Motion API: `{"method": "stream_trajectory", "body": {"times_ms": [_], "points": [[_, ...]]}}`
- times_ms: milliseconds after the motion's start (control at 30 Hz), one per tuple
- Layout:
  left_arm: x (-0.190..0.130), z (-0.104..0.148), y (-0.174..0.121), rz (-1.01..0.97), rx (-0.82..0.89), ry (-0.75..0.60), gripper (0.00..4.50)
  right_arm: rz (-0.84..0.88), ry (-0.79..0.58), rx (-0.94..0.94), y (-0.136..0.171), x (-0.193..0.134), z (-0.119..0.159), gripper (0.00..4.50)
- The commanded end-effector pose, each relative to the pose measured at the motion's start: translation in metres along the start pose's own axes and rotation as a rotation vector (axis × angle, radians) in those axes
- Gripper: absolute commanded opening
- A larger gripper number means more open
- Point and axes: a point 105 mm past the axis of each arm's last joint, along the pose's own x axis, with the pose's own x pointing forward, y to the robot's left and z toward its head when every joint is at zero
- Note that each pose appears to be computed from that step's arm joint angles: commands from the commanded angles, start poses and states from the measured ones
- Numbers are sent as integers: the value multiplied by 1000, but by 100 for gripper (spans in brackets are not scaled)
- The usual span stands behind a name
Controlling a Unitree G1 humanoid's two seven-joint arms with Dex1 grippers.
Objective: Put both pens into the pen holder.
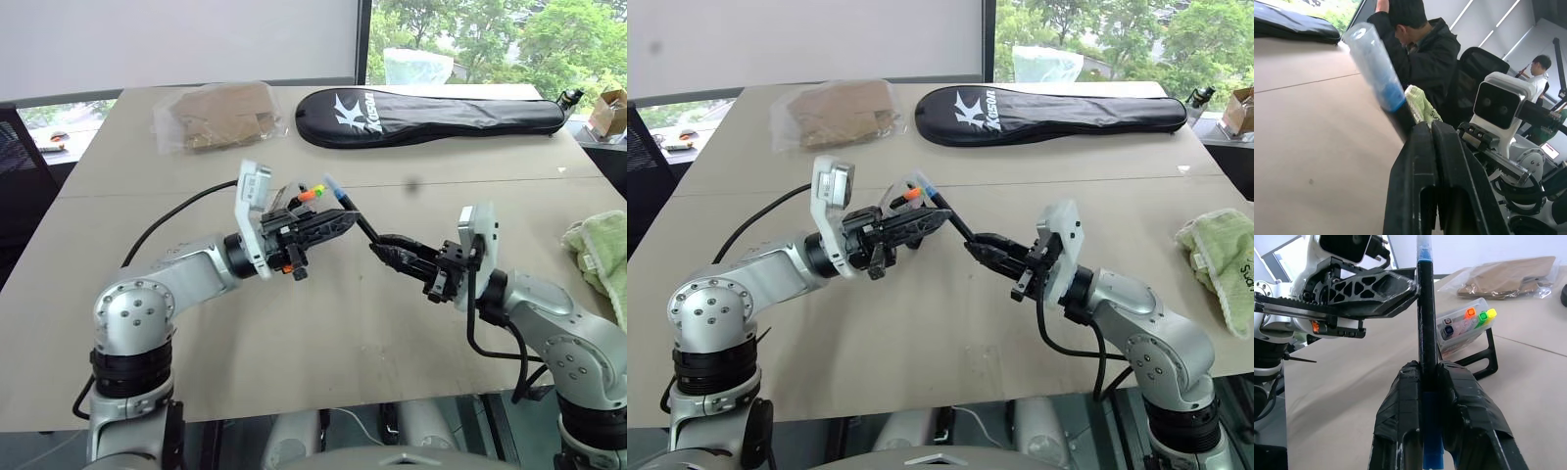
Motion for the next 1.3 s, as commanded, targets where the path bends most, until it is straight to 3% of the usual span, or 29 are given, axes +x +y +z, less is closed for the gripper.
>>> {"method": "stream_trajectory", "body": {"times_ms": [33, 200, 233, 267, 300, 533, 667, 800, 967, 1033, 1067, 1167, 1200, 1233, 1300], "points": [[-3, 17, -4, -6, 22, -74, 0, 55, -62, -34, 11, -2, 15, 0], [-2, 20, -4, 2, 18, -75, 222, 40, -64, -40, 8, -3, 16, 0], [-2, 20, -2, 12, 23, -72, 285, 45, -71, -40, 8, -2, 17, 0], [-1, 20, 0, 22, 25, -74, 322, 52, -77, -40, 9, -1, 18, 0], [0, 21, 1, 27, 23, -79, 324, 59, -81, -40, 10, 0, 19, 0], [10, 27, -3, 8, 26, -112, 324, 125, -72, -35, 20, 3, 18, 0], [12, 28, -6, -12, 21, -118, 202, 141, -67, -36, 22, 5, 16, 0], [11, 25, -9, -22, 23, -101, 4, 133, -75, -43, 22, 5, 15, 0], [10, 27, -7, -5, 51, -97, 1, 103, -82, -65, 16, 6, 15, 0], [7, 34, -1, 36, 117, -95, 1, 63, -53, -97, 5, 3, 11, 104], [6, 37, 1, 55, 149, -90, 1, 49, -34, -113, 2, 1, 9, 127], [4, 48, 2, 97, 290, -68, 1, -12, 34, -200, -12, -8, 5, 269], [4, 52, 1, 107, 333, -57, 1, -40, 51, -234, -18, -12, 5, 284], [3, 56, 1, 123, 388, -44, 1, -82, 66, -279, -27, -17, 7, 337], [0, 63, 2, 156, 484, -19, 1, -102, 104, -320, -34, -25, 8, 397]]}}
